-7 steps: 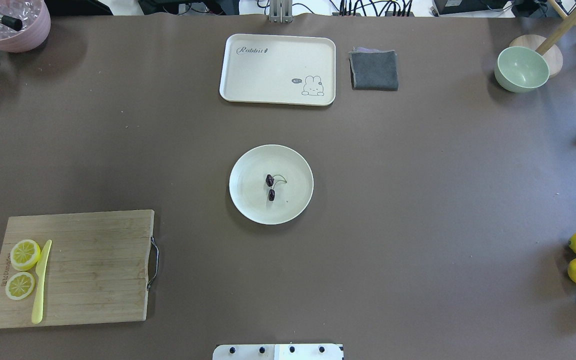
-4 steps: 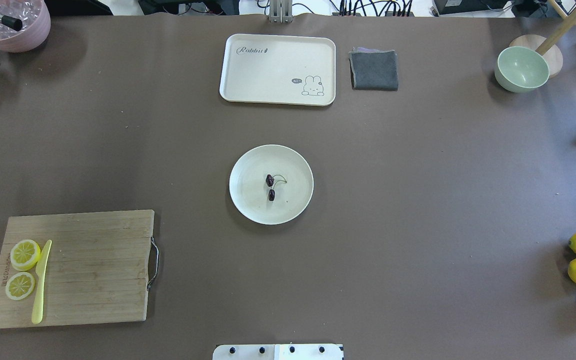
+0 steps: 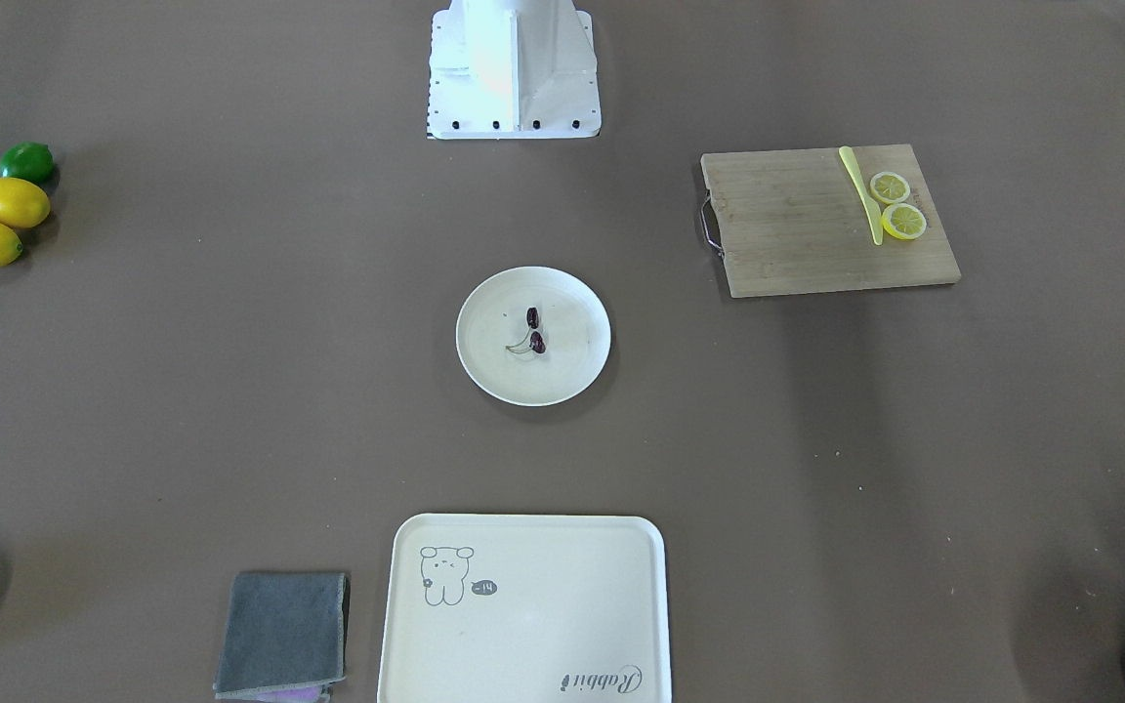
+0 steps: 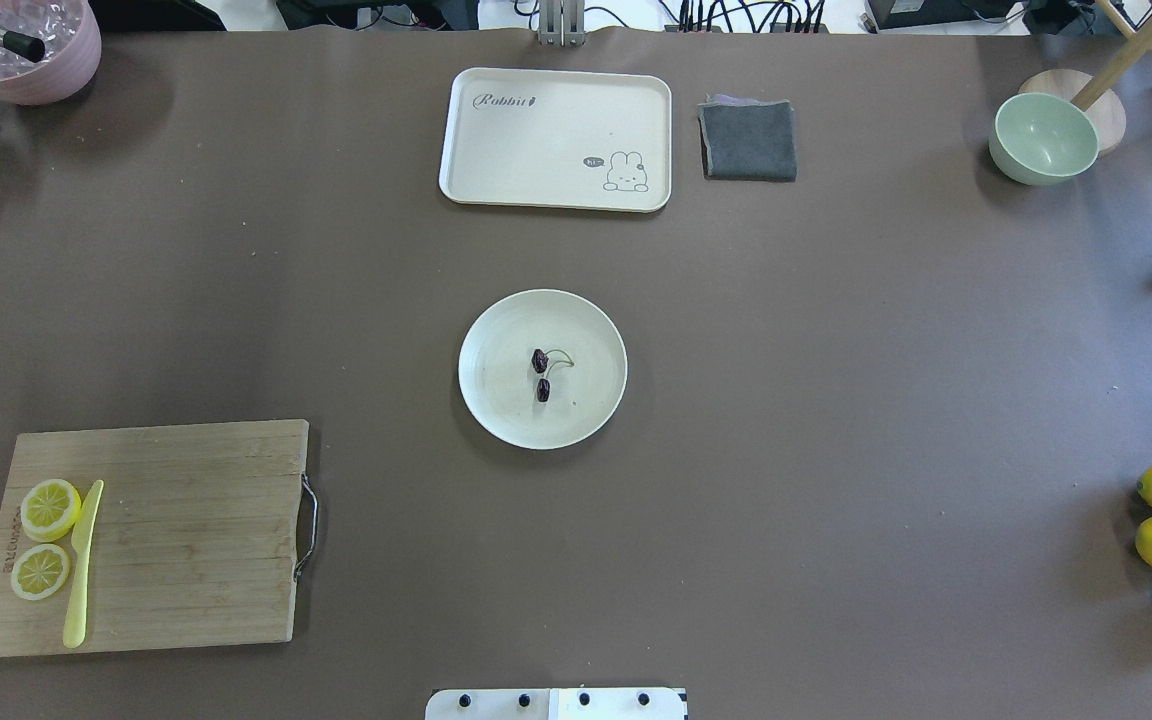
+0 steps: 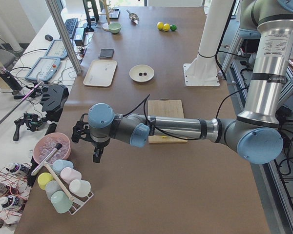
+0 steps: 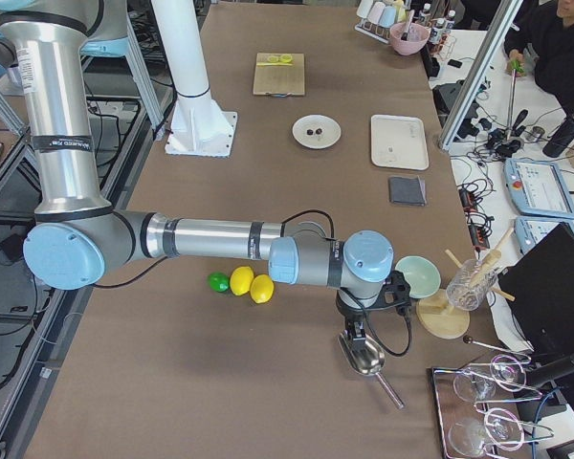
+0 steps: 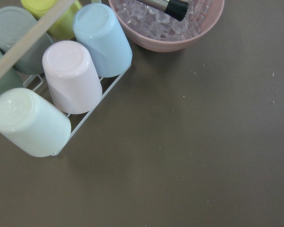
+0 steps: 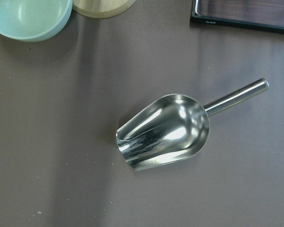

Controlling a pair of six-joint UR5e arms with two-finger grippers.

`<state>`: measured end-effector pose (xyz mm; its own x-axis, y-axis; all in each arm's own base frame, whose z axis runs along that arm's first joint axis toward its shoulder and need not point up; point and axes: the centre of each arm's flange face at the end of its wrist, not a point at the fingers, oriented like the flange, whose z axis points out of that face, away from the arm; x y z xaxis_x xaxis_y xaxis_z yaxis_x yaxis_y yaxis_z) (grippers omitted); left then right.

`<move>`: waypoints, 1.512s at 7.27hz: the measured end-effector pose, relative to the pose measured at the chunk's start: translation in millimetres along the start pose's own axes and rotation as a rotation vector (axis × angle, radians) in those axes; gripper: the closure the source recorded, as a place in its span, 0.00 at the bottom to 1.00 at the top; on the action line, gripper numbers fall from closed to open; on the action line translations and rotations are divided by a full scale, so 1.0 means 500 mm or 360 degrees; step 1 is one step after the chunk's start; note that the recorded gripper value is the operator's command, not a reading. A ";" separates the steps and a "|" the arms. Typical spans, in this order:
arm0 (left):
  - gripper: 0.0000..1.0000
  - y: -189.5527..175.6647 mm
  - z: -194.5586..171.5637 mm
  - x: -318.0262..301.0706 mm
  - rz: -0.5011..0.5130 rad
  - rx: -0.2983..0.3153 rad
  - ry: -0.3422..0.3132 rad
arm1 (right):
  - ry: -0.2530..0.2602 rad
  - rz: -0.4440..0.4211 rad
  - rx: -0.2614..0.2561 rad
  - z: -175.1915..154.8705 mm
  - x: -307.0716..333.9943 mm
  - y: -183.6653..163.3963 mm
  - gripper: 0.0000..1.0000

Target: Place red cherry on plate

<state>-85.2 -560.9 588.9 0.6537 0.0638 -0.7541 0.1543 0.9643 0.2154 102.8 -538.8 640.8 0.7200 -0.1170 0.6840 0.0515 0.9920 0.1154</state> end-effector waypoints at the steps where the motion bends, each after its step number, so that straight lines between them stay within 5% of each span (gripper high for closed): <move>1: 0.02 -0.002 -0.005 -0.001 0.0015 -0.0008 -0.0016 | 0.0004 0.0020 -0.0022 -0.021 -0.017 -0.031 0.01; 4: 0.02 -0.008 -0.018 -0.002 0.0104 -0.0023 -0.0238 | 0.0025 0.0042 -0.0049 -0.052 -0.042 -0.048 0.00; 11: 0.02 0.002 -0.013 -0.008 0.0109 -0.0033 -0.0269 | 0.0030 0.0083 -0.0017 -0.025 -0.033 0.000 0.00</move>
<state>-92.5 -558.5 588.0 0.7774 0.0870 -0.6230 0.0909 0.9645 0.2481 99.7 -536.3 620.5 0.7350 -0.0643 0.6750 0.0211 0.9972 0.0721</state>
